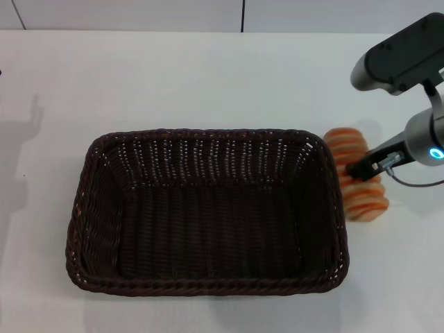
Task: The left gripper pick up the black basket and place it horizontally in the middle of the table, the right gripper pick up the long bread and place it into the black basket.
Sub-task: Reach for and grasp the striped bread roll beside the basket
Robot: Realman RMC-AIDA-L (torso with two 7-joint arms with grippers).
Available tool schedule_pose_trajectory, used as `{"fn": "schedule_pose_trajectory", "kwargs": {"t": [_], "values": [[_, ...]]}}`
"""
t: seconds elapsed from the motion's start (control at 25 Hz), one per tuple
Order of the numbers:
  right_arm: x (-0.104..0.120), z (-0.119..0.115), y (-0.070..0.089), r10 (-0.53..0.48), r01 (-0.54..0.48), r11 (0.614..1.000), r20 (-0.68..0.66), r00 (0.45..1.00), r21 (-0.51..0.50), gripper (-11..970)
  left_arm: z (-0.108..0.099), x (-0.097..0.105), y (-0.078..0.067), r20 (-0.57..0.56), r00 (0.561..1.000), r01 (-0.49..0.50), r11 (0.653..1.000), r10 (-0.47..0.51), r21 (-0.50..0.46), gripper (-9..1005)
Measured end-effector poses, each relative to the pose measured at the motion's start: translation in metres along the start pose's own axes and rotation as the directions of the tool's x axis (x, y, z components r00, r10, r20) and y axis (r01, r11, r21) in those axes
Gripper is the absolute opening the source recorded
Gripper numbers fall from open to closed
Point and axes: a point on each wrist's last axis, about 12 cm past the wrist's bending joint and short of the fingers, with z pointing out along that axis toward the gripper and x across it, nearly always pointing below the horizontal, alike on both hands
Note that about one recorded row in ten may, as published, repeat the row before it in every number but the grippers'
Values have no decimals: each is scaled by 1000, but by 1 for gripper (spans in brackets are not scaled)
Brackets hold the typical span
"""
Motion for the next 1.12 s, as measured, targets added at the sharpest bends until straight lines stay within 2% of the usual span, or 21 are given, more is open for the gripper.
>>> {"fn": "schedule_pose_trajectory", "kwargs": {"t": [0.2, 0.36, 0.52, 0.6, 0.72, 0.84, 0.92, 1.12], "values": [[-3, -13, -4, 4, -6, 1000, 84, 996, 24, 404, 0, 0, 0, -1, 1000, -2, 1000, 2, 0, 717], [-9, -45, -9, 6, -21, 997, 207, 978, 73, 259, 0, 0, 0, -1, 1000, -2, 1000, 2, -1, 717], [-14, -79, -11, 0, -36, 993, 320, 947, 109, 163, 0, 1, -1, -3, 1000, -3, 1000, 3, 9, 717], [-14, -84, -12, 6, -46, 993, 333, 943, 112, 115, 0, 0, -2, -3, 1000, -3, 1000, 3, 11, 717], [-11, -73, -12, 27, -58, 994, 299, 954, 96, 43, 0, 1, -2, -3, 1000, 1, 1000, -1, 12, 717], [-8, -54, -5, 9, -29, 996, 217, 976, 88, 17, -1, 2, -4, -11, 1000, 1, 1000, -1, 21, 717], [-8, -51, -3, 5, -24, 995, 205, 979, 92, -1, -1, 2, -5, -12, 1000, 0, 1000, 0, 26, 717], [-7, -48, -4, 36, -56, 994, 196, 980, 97, 112, -1, 2, -5, -14, 1000, -2, 999, 3, 33, 717]]}}
